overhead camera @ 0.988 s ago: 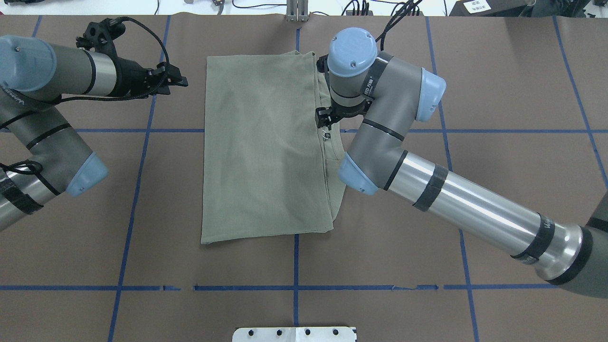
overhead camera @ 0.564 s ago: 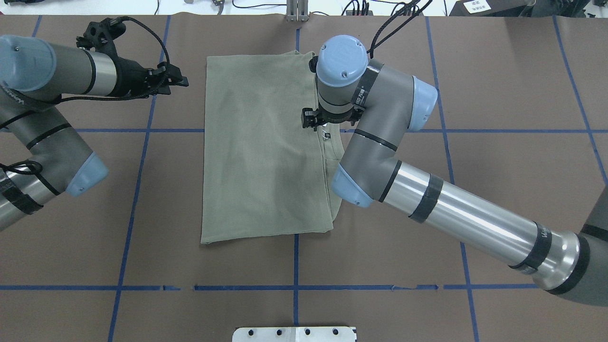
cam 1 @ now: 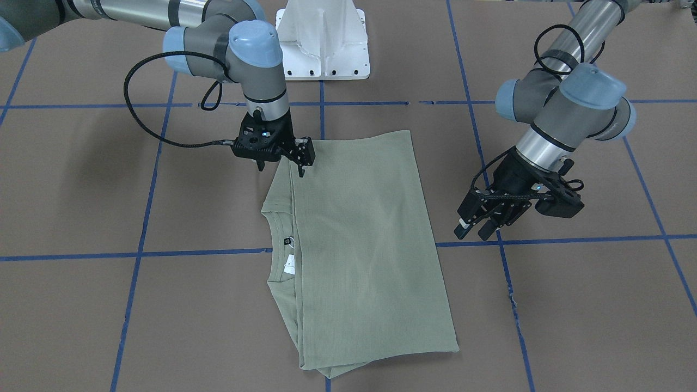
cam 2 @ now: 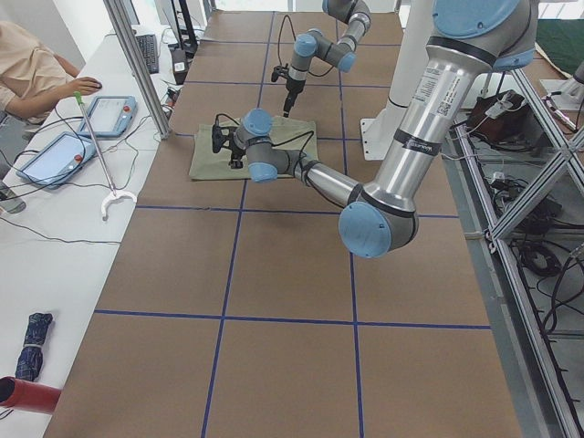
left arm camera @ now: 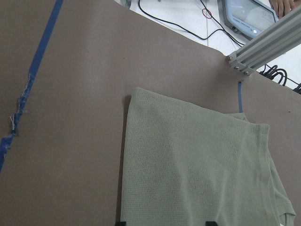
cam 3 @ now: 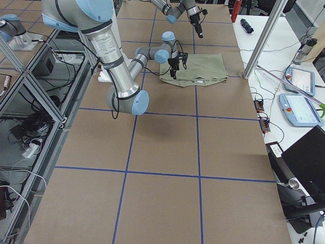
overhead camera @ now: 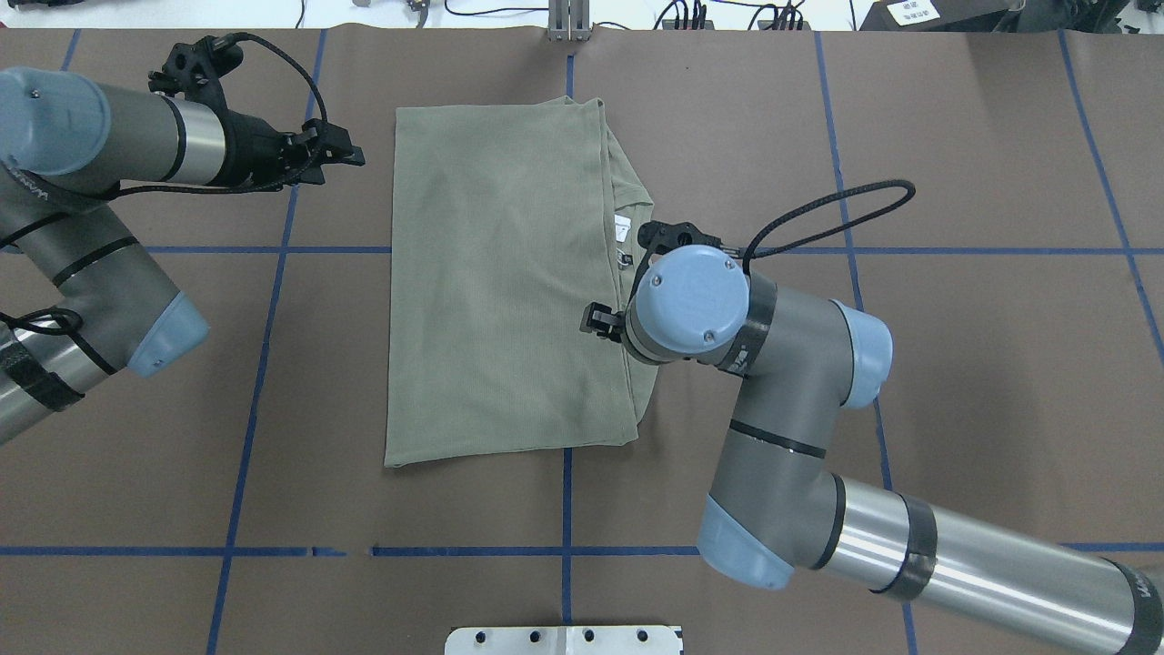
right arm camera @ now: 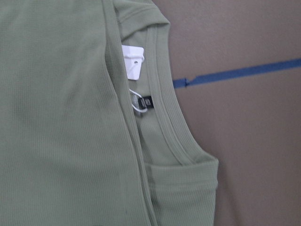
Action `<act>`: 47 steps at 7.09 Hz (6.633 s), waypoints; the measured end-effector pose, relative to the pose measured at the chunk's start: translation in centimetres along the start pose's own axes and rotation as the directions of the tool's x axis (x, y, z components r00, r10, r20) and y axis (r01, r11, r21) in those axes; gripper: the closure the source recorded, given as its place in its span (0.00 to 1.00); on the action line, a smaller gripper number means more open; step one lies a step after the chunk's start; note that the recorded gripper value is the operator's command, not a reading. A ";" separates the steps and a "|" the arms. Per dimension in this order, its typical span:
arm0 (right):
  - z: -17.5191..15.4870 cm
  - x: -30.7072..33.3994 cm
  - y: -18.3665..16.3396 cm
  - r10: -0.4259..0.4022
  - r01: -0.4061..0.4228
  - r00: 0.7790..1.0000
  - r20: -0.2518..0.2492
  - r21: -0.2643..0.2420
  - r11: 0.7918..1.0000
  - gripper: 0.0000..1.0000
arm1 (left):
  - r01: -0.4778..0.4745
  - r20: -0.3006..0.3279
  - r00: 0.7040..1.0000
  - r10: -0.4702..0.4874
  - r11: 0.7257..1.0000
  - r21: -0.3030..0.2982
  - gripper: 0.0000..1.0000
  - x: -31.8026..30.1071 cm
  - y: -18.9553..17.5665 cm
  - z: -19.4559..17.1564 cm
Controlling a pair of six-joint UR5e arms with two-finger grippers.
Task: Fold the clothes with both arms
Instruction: 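Move both grippers to the shirt's edge nearest the robot, then grasp the near edge corners of the shirt with both grippers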
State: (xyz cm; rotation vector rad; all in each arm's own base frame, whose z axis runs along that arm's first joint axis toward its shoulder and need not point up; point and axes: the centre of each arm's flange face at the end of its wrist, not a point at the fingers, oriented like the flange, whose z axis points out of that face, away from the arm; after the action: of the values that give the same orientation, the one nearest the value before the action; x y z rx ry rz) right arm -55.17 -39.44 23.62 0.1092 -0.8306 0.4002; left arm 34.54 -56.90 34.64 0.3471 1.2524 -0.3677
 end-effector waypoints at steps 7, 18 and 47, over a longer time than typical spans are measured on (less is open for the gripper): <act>2.4 0.9 7.6 0.311 -0.311 0.950 -0.002 0.044 0.949 0.60 | 0.002 -0.006 1.000 -0.002 1.000 -0.005 0.01 0.3 0.1 0.1; -0.2 2.1 8.6 0.329 -0.330 0.944 0.028 0.010 0.944 1.00 | 0.097 -0.111 0.987 -0.117 0.980 -0.173 0.00 4.9 5.2 -2.9; -2.8 4.8 12.1 0.366 -0.365 0.929 0.055 -0.015 0.931 1.00 | 0.384 0.262 0.909 -0.323 0.894 -0.229 0.57 0.9 33.5 -0.4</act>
State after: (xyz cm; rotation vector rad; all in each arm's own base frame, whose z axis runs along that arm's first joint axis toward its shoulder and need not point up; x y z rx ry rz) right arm -55.00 -26.18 24.56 -0.0413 -0.9098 0.7497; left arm 49.58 -26.96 35.45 -0.1661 1.1296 -0.5221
